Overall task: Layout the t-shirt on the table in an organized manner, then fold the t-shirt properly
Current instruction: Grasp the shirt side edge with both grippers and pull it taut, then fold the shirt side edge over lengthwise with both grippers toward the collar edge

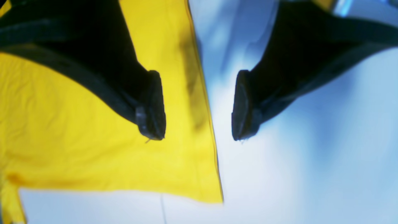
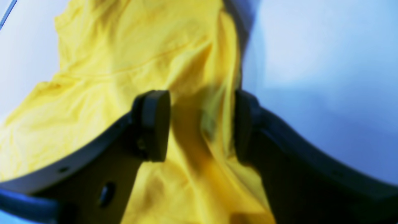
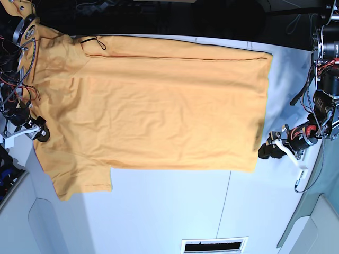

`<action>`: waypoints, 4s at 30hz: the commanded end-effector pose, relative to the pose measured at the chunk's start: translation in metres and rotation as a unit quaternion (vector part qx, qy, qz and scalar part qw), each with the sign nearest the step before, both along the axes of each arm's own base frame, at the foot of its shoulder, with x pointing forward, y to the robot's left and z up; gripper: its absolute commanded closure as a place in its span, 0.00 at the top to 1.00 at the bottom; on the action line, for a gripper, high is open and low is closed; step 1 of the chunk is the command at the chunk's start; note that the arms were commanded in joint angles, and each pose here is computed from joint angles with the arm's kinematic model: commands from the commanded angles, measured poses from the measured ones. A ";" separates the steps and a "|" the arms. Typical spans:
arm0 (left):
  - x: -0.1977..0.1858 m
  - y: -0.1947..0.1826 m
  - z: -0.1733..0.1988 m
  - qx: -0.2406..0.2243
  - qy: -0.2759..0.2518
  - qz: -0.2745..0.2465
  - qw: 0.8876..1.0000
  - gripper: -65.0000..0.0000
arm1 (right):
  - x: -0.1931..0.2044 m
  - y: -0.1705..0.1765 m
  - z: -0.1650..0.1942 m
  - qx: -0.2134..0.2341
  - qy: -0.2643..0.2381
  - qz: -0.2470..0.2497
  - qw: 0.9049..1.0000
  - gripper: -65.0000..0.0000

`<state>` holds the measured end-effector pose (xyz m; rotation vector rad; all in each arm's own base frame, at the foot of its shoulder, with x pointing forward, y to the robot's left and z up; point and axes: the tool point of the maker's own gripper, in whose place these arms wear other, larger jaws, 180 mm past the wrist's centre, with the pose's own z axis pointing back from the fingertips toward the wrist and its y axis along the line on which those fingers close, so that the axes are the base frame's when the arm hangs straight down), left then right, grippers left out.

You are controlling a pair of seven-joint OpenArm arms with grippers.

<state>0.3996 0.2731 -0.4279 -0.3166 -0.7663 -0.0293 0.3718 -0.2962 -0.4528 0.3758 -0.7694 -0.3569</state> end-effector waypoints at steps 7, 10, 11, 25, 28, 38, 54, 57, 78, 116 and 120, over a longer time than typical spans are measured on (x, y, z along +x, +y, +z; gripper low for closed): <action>0.017 -0.003 0.009 0.018 -0.027 0.010 0.999 0.57 | 0.013 0.004 0.012 0.003 -0.022 0.003 1.000 0.48; 0.015 -0.011 0.001 0.013 -0.018 0.009 1.000 0.57 | 0.012 0.004 0.011 0.003 -0.019 0.004 1.000 0.48; 0.014 -0.012 -0.003 0.015 -0.012 0.011 1.000 0.57 | 0.011 0.005 0.010 0.003 -0.016 0.006 1.000 0.48; -0.002 -0.031 -0.021 -0.009 0.018 -0.016 1.000 0.56 | 0.010 0.008 0.010 0.007 -0.013 0.013 1.000 0.48; -0.001 -0.036 -0.021 -0.015 0.016 -0.023 1.000 0.32 | 0.011 0.009 0.011 0.011 -0.017 0.013 1.000 0.43; 0.002 -0.033 -0.004 -0.033 -0.002 -0.038 0.999 0.00 | 0.017 -0.021 0.036 -0.027 -0.038 0.011 0.999 0.00; -0.017 -0.035 0.060 -0.051 0.012 -0.116 0.992 0.00 | -0.001 -0.048 0.075 0.008 -0.024 0.034 0.999 0.00; -0.033 -0.035 0.063 -0.041 0.017 -0.135 0.990 0.00 | -0.015 -0.046 0.073 0.008 -0.026 0.041 0.999 0.00; -0.102 -0.031 0.018 -0.034 0.087 -0.147 0.985 0.00 | -0.118 -0.040 0.033 -0.047 0.037 0.059 0.996 0.20; -0.105 -0.028 0.008 0.000 0.096 -0.156 0.983 0.00 | 0.011 0.034 0.005 -0.049 -0.026 0.074 0.996 0.16; -0.105 -0.028 0.008 -0.001 0.095 -0.156 0.983 0.00 | 0.016 0.034 0.017 -0.058 -0.031 0.088 0.994 0.00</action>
